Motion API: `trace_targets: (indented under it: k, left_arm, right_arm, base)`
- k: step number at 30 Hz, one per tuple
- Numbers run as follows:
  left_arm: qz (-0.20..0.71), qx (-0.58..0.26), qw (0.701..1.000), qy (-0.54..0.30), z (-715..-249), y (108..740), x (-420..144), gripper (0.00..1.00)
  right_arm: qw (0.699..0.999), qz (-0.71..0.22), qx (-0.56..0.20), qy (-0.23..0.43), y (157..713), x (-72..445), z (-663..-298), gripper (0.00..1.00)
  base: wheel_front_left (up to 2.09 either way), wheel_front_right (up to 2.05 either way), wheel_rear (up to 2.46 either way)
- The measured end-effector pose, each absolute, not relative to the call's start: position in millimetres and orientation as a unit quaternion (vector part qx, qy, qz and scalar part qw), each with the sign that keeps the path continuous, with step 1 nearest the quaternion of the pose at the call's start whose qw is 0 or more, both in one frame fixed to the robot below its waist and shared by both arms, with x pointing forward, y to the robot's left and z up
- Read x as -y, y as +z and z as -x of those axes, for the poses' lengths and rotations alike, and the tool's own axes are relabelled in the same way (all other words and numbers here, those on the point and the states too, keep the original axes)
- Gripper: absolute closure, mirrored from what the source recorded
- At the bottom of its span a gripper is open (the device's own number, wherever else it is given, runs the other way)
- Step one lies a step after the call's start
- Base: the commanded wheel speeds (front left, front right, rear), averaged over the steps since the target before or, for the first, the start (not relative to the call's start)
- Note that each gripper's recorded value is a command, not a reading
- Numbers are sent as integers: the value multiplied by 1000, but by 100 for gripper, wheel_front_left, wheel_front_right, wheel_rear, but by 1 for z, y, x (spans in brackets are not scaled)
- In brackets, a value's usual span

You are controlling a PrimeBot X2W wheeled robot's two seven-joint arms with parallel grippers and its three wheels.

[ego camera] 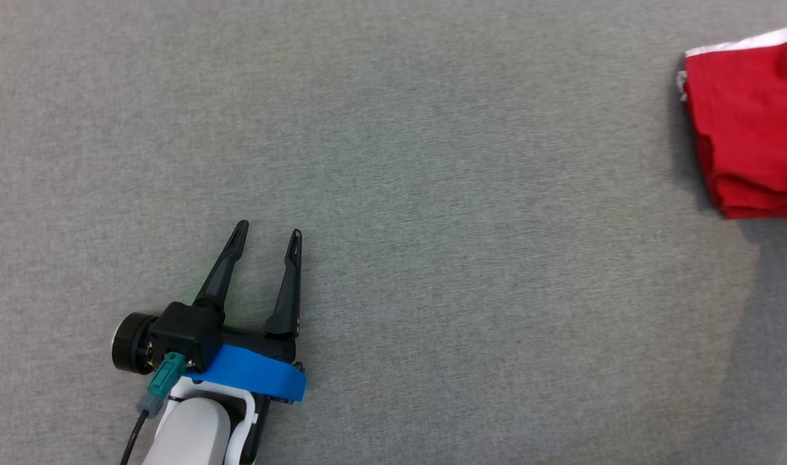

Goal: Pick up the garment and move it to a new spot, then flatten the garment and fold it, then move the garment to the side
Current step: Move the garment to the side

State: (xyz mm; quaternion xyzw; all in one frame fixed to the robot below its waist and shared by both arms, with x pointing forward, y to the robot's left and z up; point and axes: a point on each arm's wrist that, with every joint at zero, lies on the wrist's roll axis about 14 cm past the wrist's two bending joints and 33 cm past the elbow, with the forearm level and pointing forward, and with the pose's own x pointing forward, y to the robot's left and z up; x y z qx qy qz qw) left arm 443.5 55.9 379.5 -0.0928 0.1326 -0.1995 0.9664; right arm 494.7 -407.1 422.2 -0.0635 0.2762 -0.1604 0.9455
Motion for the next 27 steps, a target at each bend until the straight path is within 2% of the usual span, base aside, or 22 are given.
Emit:
trace_targets:
  k: [2, 3, 4, 5, 11, 18, 27]
  left_arm:
    - [94, -136, 967, -193, -443, 377, -61, 0]
    - [94, -137, 968, -190, -443, 376, -63, 0]
    - [95, -137, 968, -188, -443, 375, -64, 0]
    - [94, -137, 968, -186, -443, 374, -65, 0]
    - [96, -139, 968, -184, -444, 372, -64, 0]
    - [96, -135, 969, -185, -446, 376, -63, 0]
    - [95, -91, 980, -148, -450, 409, -86, 0]
  right_arm:
    - [944, 81, -277, -159, 424, 410, -505, 100]
    - [942, 95, -280, -158, 425, 411, -509, 83]
    - [941, 105, -281, -158, 425, 412, -512, 58]
    - [941, 110, -278, -159, 427, 414, -515, 0]
    - [950, 144, -233, -151, 444, 411, -533, 0]
    - [963, 155, -194, -109, 450, 378, -542, 0]
    - [986, 124, -113, -25, 484, 302, -555, 0]
  base:
    - [0, 0, 0]
    - [0, 0, 0]
    - [0, 0, 0]
    - [0, 0, 0]
    - [0, 0, 0]
    - [0, 0, 0]
    - [0, 0, 0]
